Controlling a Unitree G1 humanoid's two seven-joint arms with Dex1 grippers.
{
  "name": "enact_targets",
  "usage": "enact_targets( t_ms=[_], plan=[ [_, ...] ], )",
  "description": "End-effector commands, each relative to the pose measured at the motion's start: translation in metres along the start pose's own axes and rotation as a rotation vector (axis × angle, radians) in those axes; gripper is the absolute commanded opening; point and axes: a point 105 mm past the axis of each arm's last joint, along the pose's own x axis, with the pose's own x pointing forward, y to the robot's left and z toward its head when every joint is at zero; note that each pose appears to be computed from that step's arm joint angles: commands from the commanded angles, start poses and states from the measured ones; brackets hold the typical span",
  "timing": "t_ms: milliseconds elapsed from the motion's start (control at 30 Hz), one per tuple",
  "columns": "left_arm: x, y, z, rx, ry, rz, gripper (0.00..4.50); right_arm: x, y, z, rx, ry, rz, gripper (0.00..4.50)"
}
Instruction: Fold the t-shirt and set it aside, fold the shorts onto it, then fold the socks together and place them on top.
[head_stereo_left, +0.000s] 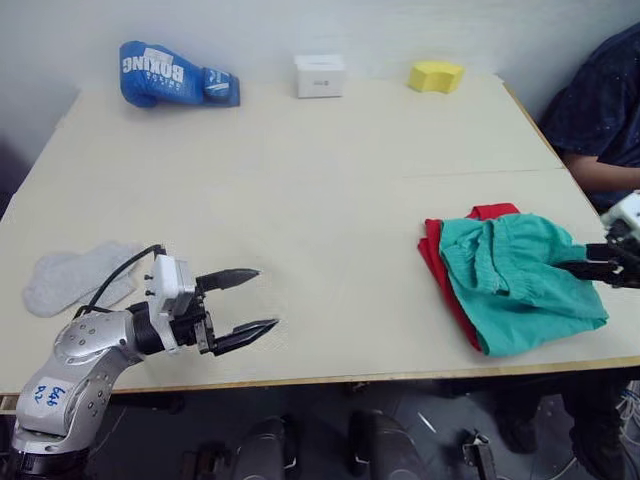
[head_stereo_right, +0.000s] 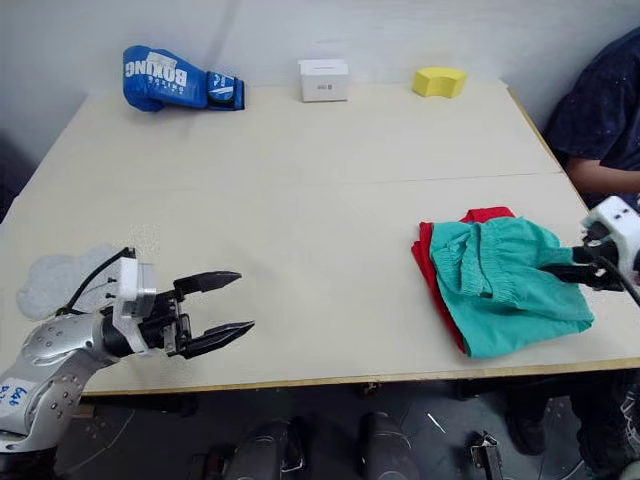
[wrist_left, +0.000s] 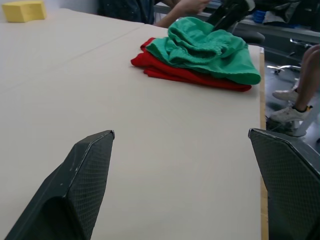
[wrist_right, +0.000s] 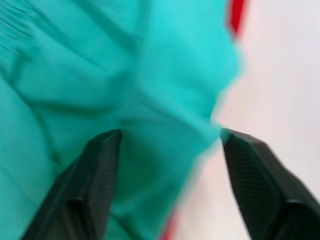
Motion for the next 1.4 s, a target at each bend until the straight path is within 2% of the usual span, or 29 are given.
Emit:
enact_targets(
  t_ms=[33, 67, 167, 267, 400, 533, 633, 700, 733, 833, 900, 967, 1033, 1133, 1200, 1267, 1400],
  plan=[
    [-0.003, 0.007, -0.002, 0.017, 0.010, 0.013, 4.50, -0.032, -0.034, 0.040, -0.238, -0.162, -0.310, 4.31],
    [-0.003, 0.008, -0.004, 0.014, 0.015, 0.012, 4.50, -0.034, -0.035, 0.042, -0.230, -0.183, -0.330, 4.49],
    [-0.019, 0.032, -0.007, 0.064, 0.079, 0.087, 4.50, -0.038, -0.013, 0.059, -0.236, -0.273, -0.238, 4.49],
    [-0.036, 0.057, 0.002, 0.070, 0.050, 0.185, 4.50, -0.038, 0.021, 0.079, -0.228, -0.367, -0.149, 4.49],
    [-0.045, 0.058, -0.012, 0.055, 0.108, 0.172, 4.50, -0.022, 0.080, 0.087, -0.213, -0.434, -0.011, 4.49],
    [-0.057, 0.065, -0.018, 0.057, 0.127, 0.235, 4.50, -0.007, 0.131, 0.097, -0.183, -0.504, 0.103, 4.49],
    [-0.084, 0.071, -0.019, 0.060, 0.125, 0.350, 4.50, 0.002, 0.159, 0.110, -0.197, -0.596, 0.123, 4.49],
    [-0.106, 0.074, -0.020, 0.055, 0.119, 0.452, 4.50, -0.003, 0.174, 0.121, -0.240, -0.733, 0.126, 4.49],
    [-0.129, 0.075, -0.025, 0.035, 0.129, 0.544, 4.50, -0.004, 0.189, 0.119, -0.249, -0.786, 0.189, 4.49],
    [-0.180, 0.067, -0.035, -0.016, 0.158, 0.749, 4.50, -0.002, 0.214, 0.106, -0.266, -0.827, 0.298, 4.49],
    [-0.210, 0.059, -0.041, -0.050, 0.168, 0.892, 4.50, -0.001, 0.221, 0.102, -0.230, -0.856, 0.310, 4.49],
    [-0.247, 0.037, -0.058, -0.250, 0.202, 1.049, 4.50, -0.002, 0.237, 0.097, -0.256, -0.881, 0.347, 4.49],
    [-0.271, 0.016, -0.064, -0.314, 0.260, 1.159, 4.50, -0.002, 0.251, 0.093, -0.248, -0.898, 0.390, 4.49],
    [-0.294, 0.005, -0.060, -0.330, 0.270, 1.333, 4.50, 0.001, 0.257, 0.091, -0.204, -0.915, 0.413, 4.49],
    [-0.295, 0.006, -0.057, -0.364, 0.245, 1.374, 4.50, 0.003, 0.259, 0.092, -0.212, -0.923, 0.439, 4.49],
    [-0.282, 0.015, -0.047, -0.362, 0.230, 1.334, 4.50, 0.005, 0.259, 0.093, -0.221, -0.930, 0.458, 4.49],
    [-0.235, 0.040, -0.028, -0.253, 0.306, 1.129, 4.50, 0.007, 0.260, 0.097, -0.262, -0.943, 0.498, 4.49]
  ],
)
